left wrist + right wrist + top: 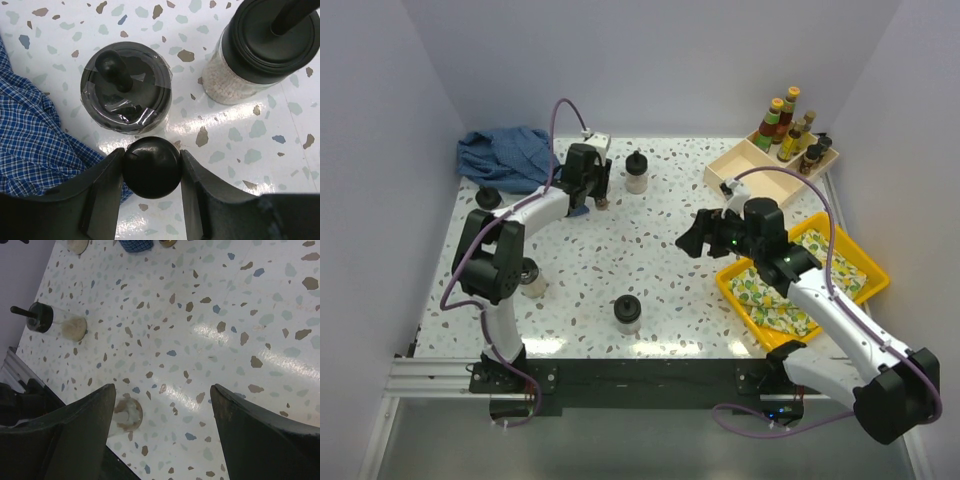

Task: Organize the condiment bottles
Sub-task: Pick up the bottle from the center of the board, then place the bottle at the center of the board, then pick up the bottle from the center of the board, then place the bottle in the storage box, then pick up the bottle from the center of the board.

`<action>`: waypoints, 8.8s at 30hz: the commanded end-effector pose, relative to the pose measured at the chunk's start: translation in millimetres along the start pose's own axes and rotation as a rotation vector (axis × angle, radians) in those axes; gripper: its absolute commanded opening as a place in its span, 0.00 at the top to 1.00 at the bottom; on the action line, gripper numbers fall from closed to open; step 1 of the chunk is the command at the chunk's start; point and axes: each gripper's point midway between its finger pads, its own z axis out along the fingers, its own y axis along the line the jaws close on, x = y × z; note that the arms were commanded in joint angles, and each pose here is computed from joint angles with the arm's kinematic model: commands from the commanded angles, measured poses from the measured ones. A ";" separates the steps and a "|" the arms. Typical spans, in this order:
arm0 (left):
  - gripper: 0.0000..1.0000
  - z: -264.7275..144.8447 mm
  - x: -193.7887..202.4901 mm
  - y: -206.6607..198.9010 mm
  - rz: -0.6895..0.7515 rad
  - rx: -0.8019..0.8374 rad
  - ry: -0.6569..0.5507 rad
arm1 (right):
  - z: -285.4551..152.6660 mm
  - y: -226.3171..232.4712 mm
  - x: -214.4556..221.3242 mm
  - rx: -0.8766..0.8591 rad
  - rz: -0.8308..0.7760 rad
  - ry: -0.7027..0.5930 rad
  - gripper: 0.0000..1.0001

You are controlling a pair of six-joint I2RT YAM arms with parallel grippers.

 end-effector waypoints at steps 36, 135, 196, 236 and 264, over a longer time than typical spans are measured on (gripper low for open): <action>0.24 -83.6 -3.4 -267.6 0.083 0.311 -0.061 | -123.5 -3.2 12.3 0.130 0.038 -0.184 0.12; 0.00 -237.2 44.0 -60.4 0.175 0.180 -0.129 | -50.2 -275.3 -277.7 1.328 0.314 -0.524 1.00; 0.00 -232.0 49.2 -61.0 0.191 0.176 -0.103 | -7.6 -421.6 -215.9 1.416 0.516 -0.441 0.55; 0.00 -311.0 -13.8 -3.3 -0.002 0.030 -0.544 | 35.6 19.4 -55.7 0.078 -0.061 0.060 0.02; 0.00 -303.6 -4.6 20.5 0.001 -0.114 -0.521 | 28.3 145.6 124.2 -0.117 -0.582 0.242 0.02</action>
